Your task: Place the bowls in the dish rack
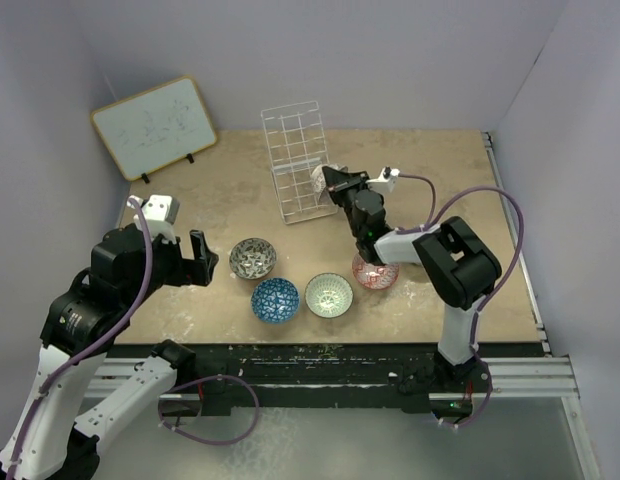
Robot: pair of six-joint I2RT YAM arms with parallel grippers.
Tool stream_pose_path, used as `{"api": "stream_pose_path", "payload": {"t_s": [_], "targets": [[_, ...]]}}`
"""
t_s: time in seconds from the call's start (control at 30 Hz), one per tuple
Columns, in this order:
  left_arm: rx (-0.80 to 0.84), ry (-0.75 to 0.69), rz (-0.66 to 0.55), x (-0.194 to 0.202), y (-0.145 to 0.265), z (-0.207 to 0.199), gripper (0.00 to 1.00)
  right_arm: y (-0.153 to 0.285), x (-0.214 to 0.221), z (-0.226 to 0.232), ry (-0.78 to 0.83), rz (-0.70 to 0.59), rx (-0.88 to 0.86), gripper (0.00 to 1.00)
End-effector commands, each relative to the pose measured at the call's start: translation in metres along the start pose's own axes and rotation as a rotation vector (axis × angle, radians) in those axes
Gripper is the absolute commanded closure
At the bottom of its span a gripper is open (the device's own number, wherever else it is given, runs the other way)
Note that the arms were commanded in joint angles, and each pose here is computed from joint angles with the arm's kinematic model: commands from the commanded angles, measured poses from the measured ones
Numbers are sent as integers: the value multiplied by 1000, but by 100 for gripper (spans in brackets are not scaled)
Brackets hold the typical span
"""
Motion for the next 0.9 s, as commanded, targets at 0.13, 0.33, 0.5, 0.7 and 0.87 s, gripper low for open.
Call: {"api": "stream_pose_path", "payload": {"t_s": [0.13,0.33,0.5,0.7,0.87], "targets": [[14,5,-34,-6,7,-1,1,-21,-7,16,-35,-18,-98,100],[10,5,-39,-6,12,0,1,-53,-25,17,11,-38,-92,100],[13,6,-43,-7,14,0,1,-75,-44,3,60,-35,-54,100],[10,4,-40,-6,12,0,1,-102,-65,-6,133,8,-113,100],[9,5,-38,-4,10,1,1,-88,-80,6,178,-37,-142,100]]}}
Point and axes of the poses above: each gripper's point midway between its finger pads, its own y axis back along the fingers, its own z axis along the line the jaws close on, x = y × z, the point moved 10 cm from there along y, back along the fingers, and after that the axes turned 14 degrees about y, right-handed, at the moved point
